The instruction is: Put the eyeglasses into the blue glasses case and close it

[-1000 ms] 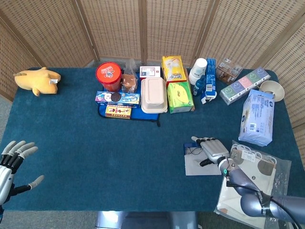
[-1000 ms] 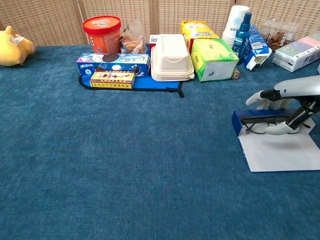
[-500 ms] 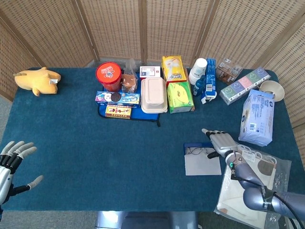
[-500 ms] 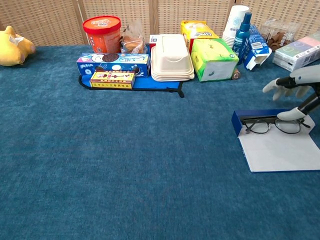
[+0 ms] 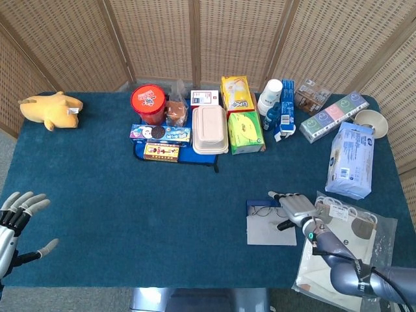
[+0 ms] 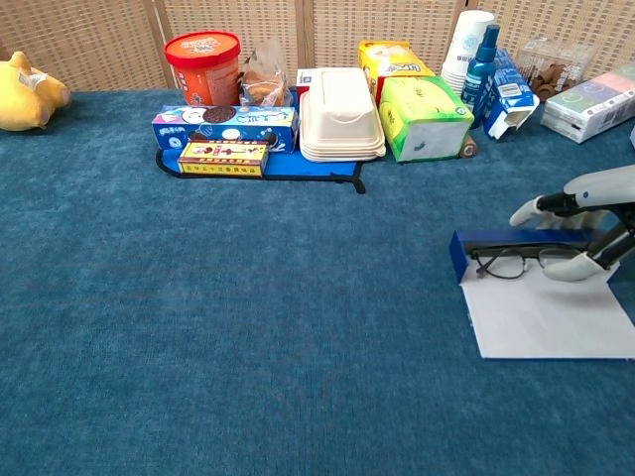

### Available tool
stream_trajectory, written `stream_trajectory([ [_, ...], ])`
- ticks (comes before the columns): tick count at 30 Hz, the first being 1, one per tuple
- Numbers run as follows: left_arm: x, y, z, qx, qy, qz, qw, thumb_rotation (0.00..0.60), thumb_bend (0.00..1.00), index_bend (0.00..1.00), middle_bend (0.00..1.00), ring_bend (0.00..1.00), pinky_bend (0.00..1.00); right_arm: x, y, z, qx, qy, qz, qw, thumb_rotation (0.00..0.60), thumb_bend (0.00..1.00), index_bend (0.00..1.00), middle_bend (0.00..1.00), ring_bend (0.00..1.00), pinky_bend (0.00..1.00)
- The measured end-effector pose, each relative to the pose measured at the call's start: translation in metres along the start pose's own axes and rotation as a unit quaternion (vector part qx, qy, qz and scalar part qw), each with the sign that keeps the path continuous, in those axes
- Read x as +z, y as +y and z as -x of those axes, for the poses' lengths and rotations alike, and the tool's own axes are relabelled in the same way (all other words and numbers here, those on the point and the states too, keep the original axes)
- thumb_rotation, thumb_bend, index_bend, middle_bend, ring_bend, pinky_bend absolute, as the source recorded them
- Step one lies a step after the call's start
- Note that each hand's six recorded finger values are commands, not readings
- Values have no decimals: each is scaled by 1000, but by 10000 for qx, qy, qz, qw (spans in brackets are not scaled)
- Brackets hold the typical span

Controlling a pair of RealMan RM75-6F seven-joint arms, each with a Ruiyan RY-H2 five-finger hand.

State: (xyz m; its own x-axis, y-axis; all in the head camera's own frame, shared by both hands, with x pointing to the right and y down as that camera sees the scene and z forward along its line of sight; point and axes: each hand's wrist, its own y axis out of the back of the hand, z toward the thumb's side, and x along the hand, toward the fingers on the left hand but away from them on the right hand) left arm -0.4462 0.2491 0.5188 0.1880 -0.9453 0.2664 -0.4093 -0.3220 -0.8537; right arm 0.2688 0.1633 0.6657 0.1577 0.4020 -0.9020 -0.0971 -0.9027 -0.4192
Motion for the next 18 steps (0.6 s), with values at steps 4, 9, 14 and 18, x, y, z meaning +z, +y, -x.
stream_trajectory([
  [4, -1, 0, 1, -4, 17, 5, 10000, 600, 131, 184, 177, 99, 0, 8, -4, -4, 25, 106, -56, 9999, 324, 338, 57, 194, 181, 191],
  [9, -2, 1, 1, 0, 39, -6, 10000, 600, 131, 184, 177, 97, 0, 14, -8, -8, 75, 191, -58, 9998, 301, 333, 55, 194, 188, 193],
  [14, -2, 0, 1, -5, 34, -36, 10000, 600, 130, 182, 177, 96, 0, 13, -13, -12, 75, 180, -85, 9998, 276, 330, 54, 194, 188, 195],
  [18, -3, 0, 2, 1, 57, -41, 10000, 600, 131, 180, 177, 95, 0, 14, -21, -18, 129, 209, -76, 9997, 265, 330, 52, 194, 188, 196],
])
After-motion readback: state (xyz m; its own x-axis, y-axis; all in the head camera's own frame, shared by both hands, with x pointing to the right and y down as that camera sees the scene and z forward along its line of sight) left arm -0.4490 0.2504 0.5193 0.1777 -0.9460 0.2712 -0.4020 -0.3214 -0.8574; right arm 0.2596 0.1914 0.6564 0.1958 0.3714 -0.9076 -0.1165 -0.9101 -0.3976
